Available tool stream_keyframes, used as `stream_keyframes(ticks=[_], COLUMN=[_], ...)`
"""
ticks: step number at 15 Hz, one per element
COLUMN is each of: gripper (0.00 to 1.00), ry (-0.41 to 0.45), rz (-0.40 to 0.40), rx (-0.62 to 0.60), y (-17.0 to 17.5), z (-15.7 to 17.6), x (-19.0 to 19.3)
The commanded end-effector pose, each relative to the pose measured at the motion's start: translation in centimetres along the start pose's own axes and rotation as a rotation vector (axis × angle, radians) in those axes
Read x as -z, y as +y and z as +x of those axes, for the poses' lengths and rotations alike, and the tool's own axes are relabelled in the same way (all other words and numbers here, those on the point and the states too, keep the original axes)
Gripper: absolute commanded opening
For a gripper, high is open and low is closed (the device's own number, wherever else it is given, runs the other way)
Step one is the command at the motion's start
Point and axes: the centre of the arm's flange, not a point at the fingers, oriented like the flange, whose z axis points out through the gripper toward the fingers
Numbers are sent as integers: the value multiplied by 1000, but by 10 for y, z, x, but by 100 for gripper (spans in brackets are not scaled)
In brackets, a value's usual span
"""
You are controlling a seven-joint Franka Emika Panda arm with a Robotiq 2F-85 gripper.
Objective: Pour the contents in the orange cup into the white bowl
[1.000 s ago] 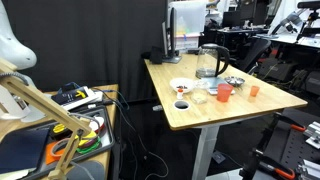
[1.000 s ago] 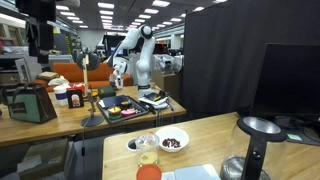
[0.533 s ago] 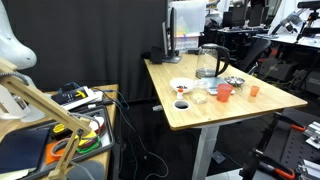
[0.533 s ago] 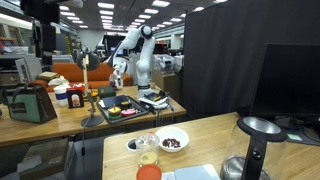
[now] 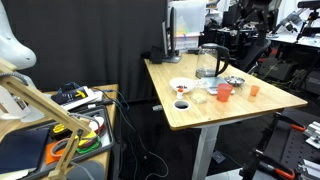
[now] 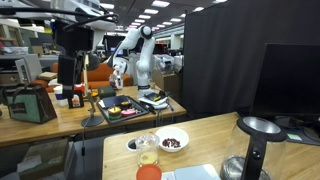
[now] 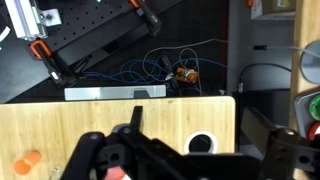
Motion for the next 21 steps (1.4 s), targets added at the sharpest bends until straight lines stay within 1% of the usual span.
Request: stream_keyframes(ticks=[1,2,6,13,14,16,18,19,21], gripper=[100,100,100,100,100,100,100,100,100], ry=[2,-5,4,4,-14,-67,-105,-101,-99], rz=[0,3,-6,-5,3,30,73,106,136], rx=[-57,-77,-51,-52,-59,-108,-195,-250,-364], y=[21,34,21,22,23,28,38,47,69], z=[8,11,6,6,9,21,39,52,79], x=[-6,-10,-8,-8,-10,-16,-25,-31,-44])
